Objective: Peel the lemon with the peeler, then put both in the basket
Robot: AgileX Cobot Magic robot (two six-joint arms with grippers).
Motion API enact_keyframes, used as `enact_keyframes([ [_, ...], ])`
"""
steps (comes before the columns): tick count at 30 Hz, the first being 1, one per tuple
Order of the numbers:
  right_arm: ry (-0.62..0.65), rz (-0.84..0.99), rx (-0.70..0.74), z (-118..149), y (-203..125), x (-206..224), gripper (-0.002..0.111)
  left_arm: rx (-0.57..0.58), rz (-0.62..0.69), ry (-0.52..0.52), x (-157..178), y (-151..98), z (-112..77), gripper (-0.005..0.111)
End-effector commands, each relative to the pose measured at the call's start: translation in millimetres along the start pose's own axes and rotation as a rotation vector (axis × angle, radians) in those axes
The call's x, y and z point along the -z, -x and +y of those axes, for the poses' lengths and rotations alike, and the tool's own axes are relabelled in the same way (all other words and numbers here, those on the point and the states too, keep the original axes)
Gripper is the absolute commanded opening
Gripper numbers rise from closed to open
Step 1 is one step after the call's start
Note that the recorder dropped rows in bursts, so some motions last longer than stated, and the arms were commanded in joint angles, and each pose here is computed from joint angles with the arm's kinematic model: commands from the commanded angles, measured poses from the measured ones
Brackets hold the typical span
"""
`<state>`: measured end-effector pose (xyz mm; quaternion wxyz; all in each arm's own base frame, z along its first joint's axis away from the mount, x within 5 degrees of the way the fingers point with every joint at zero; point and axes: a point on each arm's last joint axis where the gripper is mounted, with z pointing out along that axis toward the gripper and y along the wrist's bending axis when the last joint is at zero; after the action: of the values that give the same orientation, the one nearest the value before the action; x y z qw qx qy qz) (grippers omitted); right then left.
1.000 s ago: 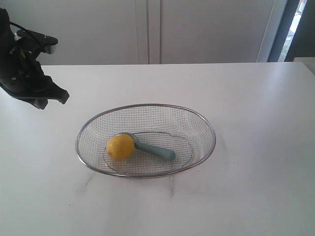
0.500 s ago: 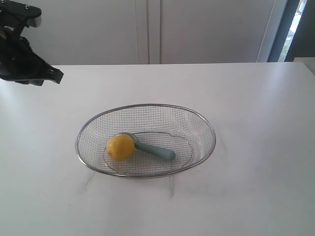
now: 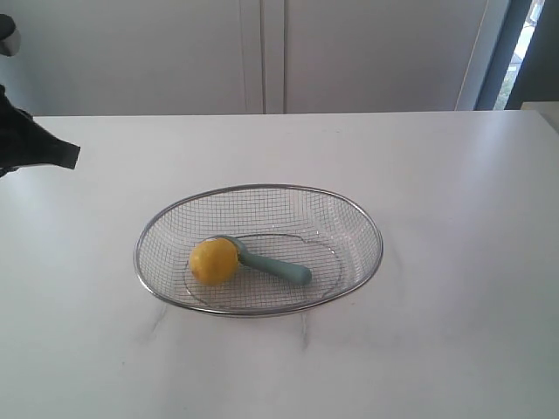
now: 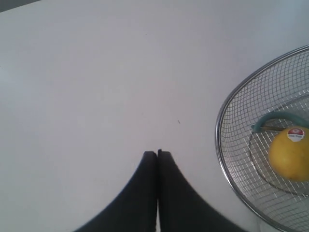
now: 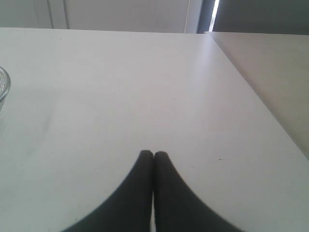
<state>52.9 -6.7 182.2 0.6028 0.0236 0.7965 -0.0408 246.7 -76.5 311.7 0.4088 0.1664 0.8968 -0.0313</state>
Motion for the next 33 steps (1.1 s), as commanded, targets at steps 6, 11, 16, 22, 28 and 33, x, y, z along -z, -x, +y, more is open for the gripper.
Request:
enact_keyframes([
  [6, 0.000, -0.016, 0.013, 0.0, 0.0, -0.2, 0.000, 0.053, -0.071, -0.019, 21.1, -19.1, -2.0, 0.000],
  [11, 0.000, -0.016, 0.013, 0.0, 0.0, -0.2, 0.000, 0.079, -0.082, -0.033, 31.6, -30.4, -3.6, 0.000],
  [16, 0.000, -0.016, 0.013, 0.0, 0.0, -0.2, 0.000, 0.083, -0.089, -0.035, 43.8, -49.6, -4.7, 0.000],
  [22, 0.000, -0.016, 0.013, 0.0, 0.0, -0.2, 0.000, 0.113, -0.040, -0.010, 45.1, -77.7, 0.1, 0.000],
  [28, 0.000, -0.016, 0.013, 0.0, 0.0, -0.2, 0.000, 0.172, -0.018, 0.036, 45.0, -101.9, 8.1, 0.000],
  [33, 0.000, -0.016, 0.013, 0.0, 0.0, -0.2, 0.000, 0.174, -0.055, 0.042, 53.2, -112.9, 6.9, 0.000],
])
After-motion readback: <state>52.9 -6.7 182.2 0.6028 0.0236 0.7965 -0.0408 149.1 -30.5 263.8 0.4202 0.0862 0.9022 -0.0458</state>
